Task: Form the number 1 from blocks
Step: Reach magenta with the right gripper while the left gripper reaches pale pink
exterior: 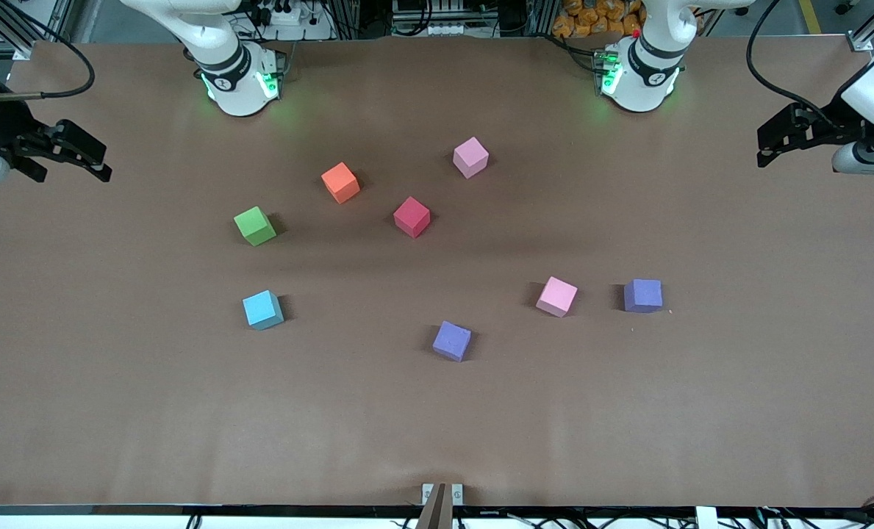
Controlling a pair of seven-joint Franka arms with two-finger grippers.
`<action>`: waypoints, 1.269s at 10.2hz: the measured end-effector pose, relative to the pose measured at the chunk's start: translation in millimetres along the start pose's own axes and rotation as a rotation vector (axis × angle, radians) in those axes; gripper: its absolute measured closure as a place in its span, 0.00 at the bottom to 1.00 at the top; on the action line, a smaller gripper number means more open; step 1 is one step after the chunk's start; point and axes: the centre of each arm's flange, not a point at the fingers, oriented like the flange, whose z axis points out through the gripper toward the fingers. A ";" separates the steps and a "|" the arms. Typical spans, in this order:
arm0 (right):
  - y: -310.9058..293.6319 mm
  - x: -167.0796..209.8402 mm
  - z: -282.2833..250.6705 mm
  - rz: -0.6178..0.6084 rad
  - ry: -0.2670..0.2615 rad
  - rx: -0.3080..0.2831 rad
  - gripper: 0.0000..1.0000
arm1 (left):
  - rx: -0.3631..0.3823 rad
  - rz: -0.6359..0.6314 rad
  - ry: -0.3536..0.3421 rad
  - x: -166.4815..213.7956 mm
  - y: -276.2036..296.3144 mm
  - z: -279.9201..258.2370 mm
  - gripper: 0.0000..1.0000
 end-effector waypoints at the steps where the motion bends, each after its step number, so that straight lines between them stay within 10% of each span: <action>1: 0.0 -0.2 0.1 0.000 -0.001 0.000 0.00 | 0.000 -0.001 0.000 0.0 -0.3 0.0 0.00; 13: -0.1 -0.1 26.7 0.001 -0.054 -0.004 0.00 | -0.056 0.021 -0.162 35.0 47.8 109.6 0.00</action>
